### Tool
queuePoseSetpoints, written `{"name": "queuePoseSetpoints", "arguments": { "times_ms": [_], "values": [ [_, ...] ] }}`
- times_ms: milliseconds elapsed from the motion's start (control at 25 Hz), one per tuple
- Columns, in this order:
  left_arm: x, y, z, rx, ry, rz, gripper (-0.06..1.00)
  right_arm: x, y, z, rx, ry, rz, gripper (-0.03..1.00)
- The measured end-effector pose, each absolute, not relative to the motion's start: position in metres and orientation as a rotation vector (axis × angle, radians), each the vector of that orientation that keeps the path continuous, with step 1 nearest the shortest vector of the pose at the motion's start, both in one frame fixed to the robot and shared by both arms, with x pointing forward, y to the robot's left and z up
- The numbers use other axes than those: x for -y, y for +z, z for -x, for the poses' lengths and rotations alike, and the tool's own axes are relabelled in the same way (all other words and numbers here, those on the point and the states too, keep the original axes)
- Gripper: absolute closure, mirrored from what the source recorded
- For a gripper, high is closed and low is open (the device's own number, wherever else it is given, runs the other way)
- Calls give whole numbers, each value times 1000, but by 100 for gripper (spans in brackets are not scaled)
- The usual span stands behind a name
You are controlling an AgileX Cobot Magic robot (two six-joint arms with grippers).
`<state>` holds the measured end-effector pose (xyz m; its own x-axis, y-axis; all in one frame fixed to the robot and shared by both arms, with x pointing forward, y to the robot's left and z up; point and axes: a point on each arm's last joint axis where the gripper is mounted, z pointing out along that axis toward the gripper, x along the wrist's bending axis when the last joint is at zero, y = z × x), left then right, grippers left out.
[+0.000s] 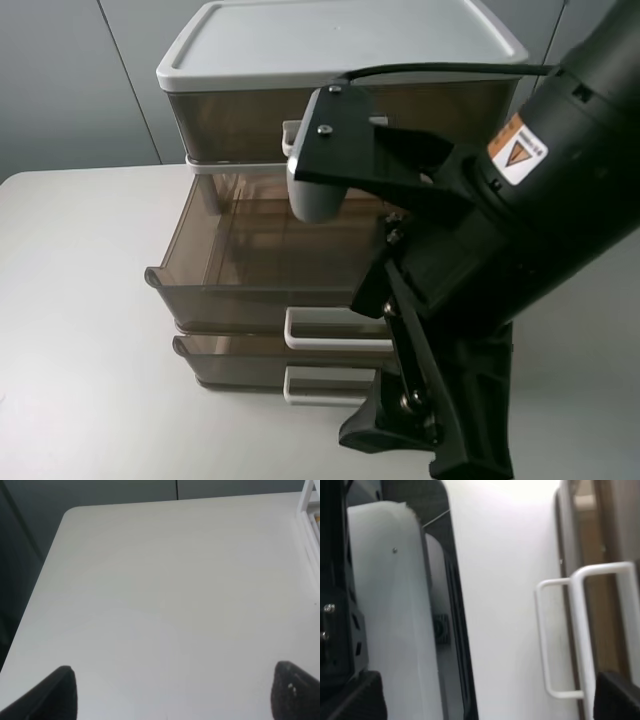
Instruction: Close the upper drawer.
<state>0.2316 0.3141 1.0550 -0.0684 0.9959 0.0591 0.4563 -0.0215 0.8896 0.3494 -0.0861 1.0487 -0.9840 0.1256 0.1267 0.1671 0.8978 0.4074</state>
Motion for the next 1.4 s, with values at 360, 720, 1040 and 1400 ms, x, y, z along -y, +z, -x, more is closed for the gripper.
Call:
{"name": "queuePoseSetpoints", "arguments": {
  "times_ms": [360,720,1040,1400],
  "values": [
    [-314,1055,-232,-1595,1040,-1545,20,65,1010,-371,3064,-525,236,34],
    [-314,1055,-232,-1595,1040,-1545,20,62,999,-394,3281,-506,277,34],
    [-314,1055,-232,-1595,1040,-1545,20,59,1012,-396,3274,-488,305,34],
    [-314,1055,-232,-1595,1040,-1545,20,59,1034,-360,3021,-485,166,34]
  ]
}}
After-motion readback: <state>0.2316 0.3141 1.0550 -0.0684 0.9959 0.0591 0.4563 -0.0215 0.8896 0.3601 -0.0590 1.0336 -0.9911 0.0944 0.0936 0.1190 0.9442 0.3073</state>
